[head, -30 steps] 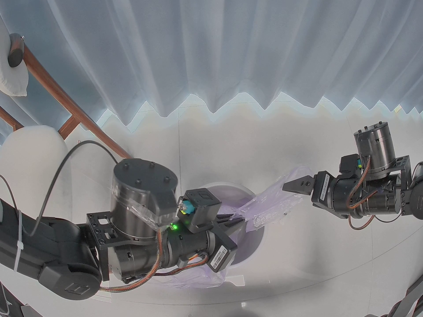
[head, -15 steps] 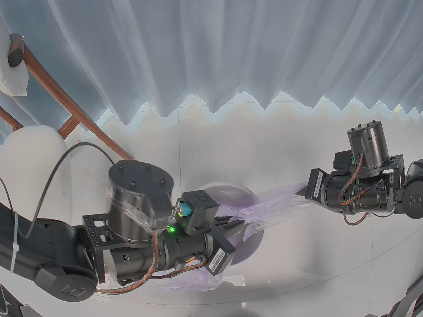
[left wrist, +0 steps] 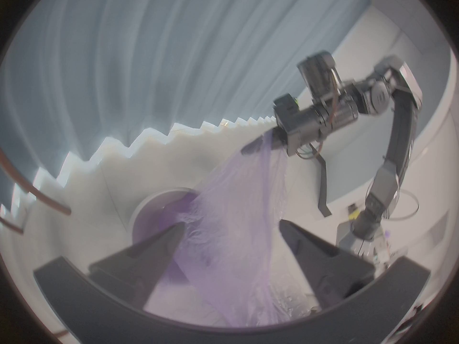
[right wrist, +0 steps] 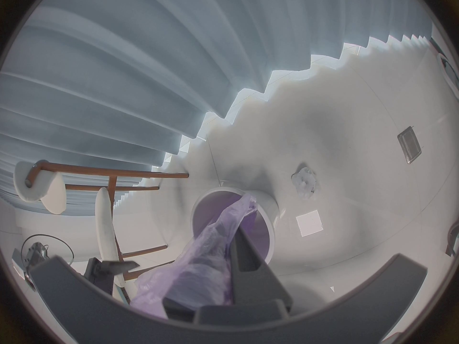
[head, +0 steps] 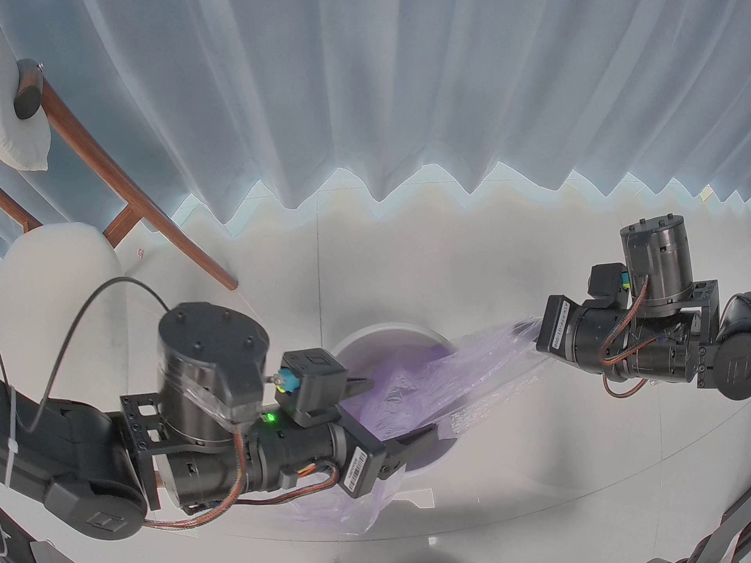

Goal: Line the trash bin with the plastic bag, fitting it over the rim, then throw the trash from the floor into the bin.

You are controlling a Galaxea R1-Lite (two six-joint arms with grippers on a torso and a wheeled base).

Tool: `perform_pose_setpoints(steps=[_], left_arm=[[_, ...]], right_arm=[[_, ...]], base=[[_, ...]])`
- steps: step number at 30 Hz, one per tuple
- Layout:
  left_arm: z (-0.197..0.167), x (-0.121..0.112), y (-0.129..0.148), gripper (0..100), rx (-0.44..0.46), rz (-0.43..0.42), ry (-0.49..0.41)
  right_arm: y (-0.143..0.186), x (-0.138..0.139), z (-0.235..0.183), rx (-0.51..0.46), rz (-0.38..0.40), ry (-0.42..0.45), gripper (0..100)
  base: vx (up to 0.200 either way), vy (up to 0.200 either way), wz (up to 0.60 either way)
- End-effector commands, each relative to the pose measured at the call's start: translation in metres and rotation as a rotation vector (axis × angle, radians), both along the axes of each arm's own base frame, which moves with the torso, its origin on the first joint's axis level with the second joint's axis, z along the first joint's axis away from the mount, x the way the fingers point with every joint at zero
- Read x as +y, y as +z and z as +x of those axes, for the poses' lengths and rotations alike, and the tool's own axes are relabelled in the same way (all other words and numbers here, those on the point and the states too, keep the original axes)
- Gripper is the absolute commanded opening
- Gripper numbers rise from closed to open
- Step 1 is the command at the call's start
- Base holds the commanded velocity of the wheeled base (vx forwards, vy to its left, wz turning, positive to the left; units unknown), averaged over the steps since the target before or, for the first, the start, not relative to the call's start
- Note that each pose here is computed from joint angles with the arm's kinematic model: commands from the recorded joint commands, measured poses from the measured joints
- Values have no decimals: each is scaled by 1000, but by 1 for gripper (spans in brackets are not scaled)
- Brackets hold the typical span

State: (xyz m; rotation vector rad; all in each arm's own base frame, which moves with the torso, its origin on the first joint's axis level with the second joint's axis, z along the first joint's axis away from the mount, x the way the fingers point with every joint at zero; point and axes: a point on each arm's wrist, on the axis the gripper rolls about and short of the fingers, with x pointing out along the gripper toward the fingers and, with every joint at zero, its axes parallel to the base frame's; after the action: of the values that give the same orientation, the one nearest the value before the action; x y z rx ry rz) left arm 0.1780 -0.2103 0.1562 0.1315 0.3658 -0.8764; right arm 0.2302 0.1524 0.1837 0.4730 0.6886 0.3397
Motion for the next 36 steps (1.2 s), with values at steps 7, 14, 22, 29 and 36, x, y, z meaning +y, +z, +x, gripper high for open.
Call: perform_pose_setpoints(steps=[7, 14, 22, 29, 36], left_arm=[[2, 59, 32, 100, 84, -214, 146], [9, 75, 21, 100, 100, -286, 179], [-4, 74, -9, 100, 184, -289, 89], [-8, 61, -22, 100, 152, -198, 5], [-13, 82, -44, 100, 149, -91, 50]], right_arm=[[19, -15, -4, -31, 73, 96, 0], [11, -25, 8, -16, 41, 60, 0], [10, -23, 23, -13, 41, 39, 0], [9, -21, 22, -12, 36, 47, 0], [8, -23, 22, -7, 36, 38, 0]], base=[[0, 0, 0], [0, 0, 0], [0, 0, 0], [0, 0, 0], [0, 0, 0]])
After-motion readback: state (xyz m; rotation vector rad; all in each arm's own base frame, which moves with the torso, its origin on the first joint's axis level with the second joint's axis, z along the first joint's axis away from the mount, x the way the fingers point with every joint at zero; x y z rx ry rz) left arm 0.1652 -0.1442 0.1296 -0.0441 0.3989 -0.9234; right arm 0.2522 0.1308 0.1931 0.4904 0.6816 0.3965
